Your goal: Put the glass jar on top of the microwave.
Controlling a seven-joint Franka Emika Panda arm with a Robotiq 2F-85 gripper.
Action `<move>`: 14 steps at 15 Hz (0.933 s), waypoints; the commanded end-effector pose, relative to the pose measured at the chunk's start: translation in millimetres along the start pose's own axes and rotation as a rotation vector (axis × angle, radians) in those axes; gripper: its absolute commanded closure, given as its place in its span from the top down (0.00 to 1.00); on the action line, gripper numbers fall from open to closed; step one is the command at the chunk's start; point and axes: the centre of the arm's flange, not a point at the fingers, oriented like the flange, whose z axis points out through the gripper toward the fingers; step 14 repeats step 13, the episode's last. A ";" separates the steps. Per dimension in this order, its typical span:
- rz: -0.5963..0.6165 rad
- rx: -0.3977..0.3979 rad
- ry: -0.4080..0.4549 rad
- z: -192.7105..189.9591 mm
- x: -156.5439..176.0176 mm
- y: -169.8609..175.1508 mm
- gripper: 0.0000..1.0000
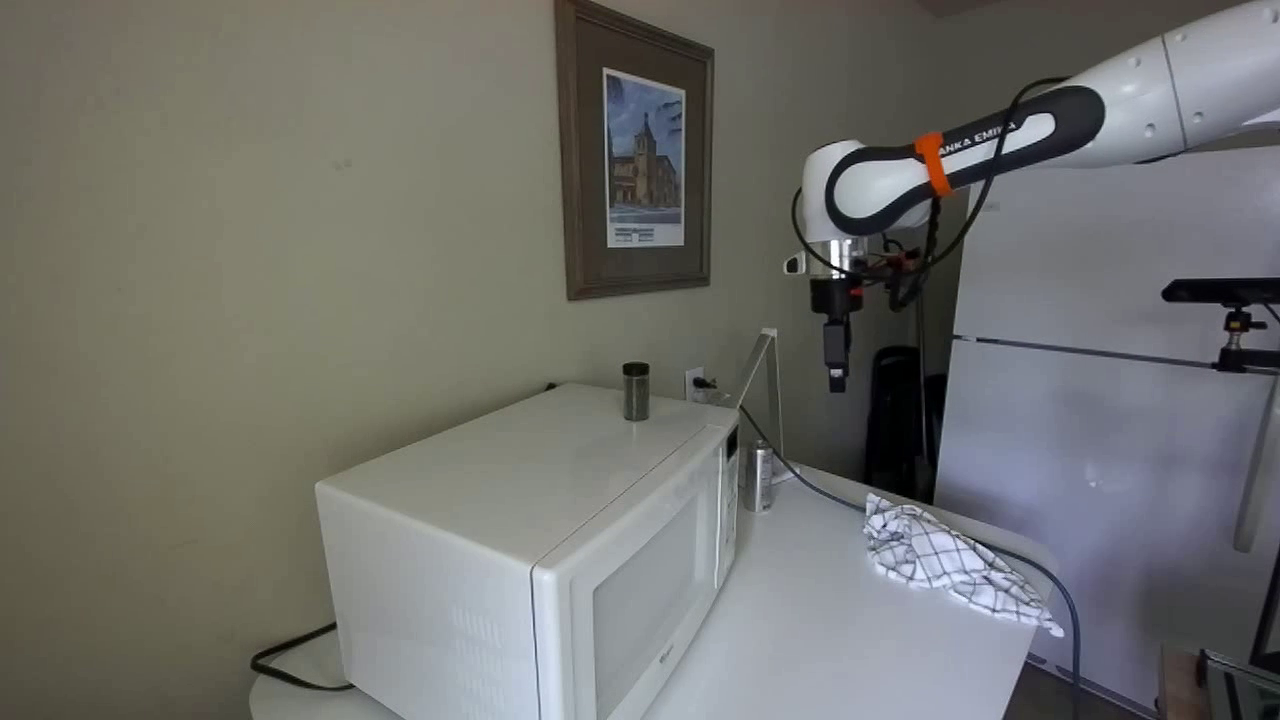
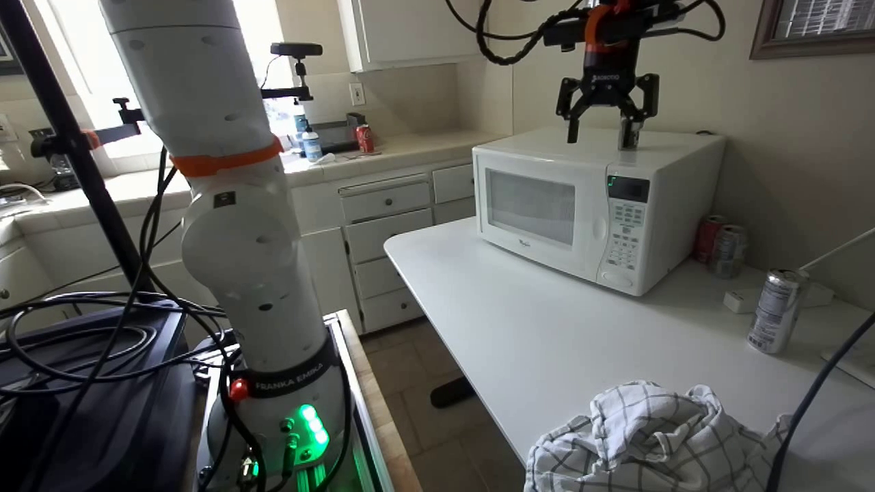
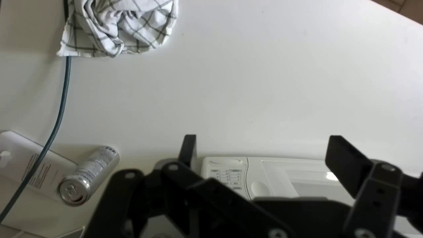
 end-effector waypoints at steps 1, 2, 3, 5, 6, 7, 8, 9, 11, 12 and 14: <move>0.033 0.038 0.073 22.4 -84.1 -15.0 1.00; 0.037 0.034 0.090 24.3 -98.1 -14.7 1.00; 0.042 0.016 0.108 26.0 -112.7 -15.1 1.00; 0.022 -0.026 0.152 28.4 -141.9 -18.0 1.00; -0.008 -0.044 0.168 29.4 -156.4 -19.7 1.00; 0.025 -0.009 0.114 15.4 -100.6 -2.3 1.00; 0.013 -0.019 0.130 17.1 -114.1 -4.9 1.00; 0.008 -0.024 0.142 18.0 -124.6 -7.8 1.00; 0.002 -0.027 0.152 18.2 -134.9 -12.4 1.00; 0.001 -0.027 0.153 18.2 -136.0 -13.2 1.00; 0.000 -0.027 0.153 18.4 -136.0 -13.2 1.00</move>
